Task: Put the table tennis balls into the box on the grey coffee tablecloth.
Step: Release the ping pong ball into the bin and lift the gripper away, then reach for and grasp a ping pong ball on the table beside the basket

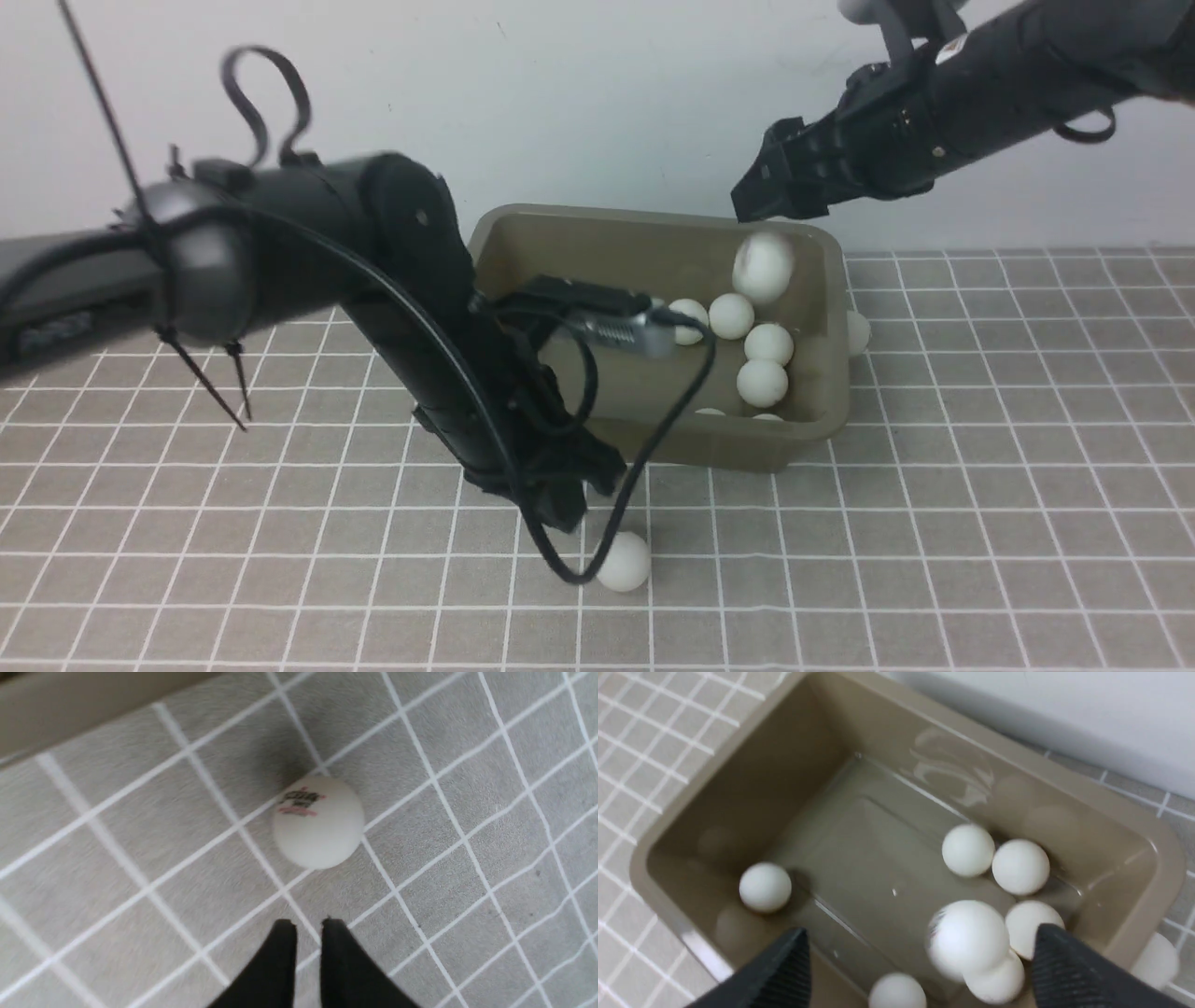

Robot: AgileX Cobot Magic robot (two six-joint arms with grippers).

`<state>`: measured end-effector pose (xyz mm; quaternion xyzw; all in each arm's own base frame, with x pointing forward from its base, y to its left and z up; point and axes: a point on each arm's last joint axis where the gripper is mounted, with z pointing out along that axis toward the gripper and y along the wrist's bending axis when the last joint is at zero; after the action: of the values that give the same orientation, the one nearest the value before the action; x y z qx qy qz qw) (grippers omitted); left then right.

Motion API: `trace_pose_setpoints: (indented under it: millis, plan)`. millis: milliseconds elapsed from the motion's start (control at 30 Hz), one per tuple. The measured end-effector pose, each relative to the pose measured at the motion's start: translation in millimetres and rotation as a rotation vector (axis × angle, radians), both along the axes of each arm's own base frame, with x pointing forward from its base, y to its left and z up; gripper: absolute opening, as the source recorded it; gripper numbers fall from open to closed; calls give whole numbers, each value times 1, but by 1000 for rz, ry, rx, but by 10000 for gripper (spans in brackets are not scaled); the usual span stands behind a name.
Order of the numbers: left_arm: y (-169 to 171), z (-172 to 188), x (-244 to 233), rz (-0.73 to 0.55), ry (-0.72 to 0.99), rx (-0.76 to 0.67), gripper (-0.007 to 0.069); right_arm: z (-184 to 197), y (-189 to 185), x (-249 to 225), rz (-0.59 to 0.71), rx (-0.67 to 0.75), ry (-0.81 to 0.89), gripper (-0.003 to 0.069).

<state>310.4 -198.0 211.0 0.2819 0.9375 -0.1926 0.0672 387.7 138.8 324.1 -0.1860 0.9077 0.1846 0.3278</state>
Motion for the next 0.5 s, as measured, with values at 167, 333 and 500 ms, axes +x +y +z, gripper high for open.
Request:
trace_pose_setpoints:
  millis: [167, 333, 500]
  plan:
    - [-19, -30, 4, -40, -23, 8, 375, 21, -22, -6, -25, -102, 12, 503]
    - [-29, -54, 7, -44, -22, 25, 540, 35, -75, -16, -142, -174, 58, 198]
    - [-32, -63, 8, -51, -8, 36, 330, 14, -138, -32, -280, -143, 177, -2]
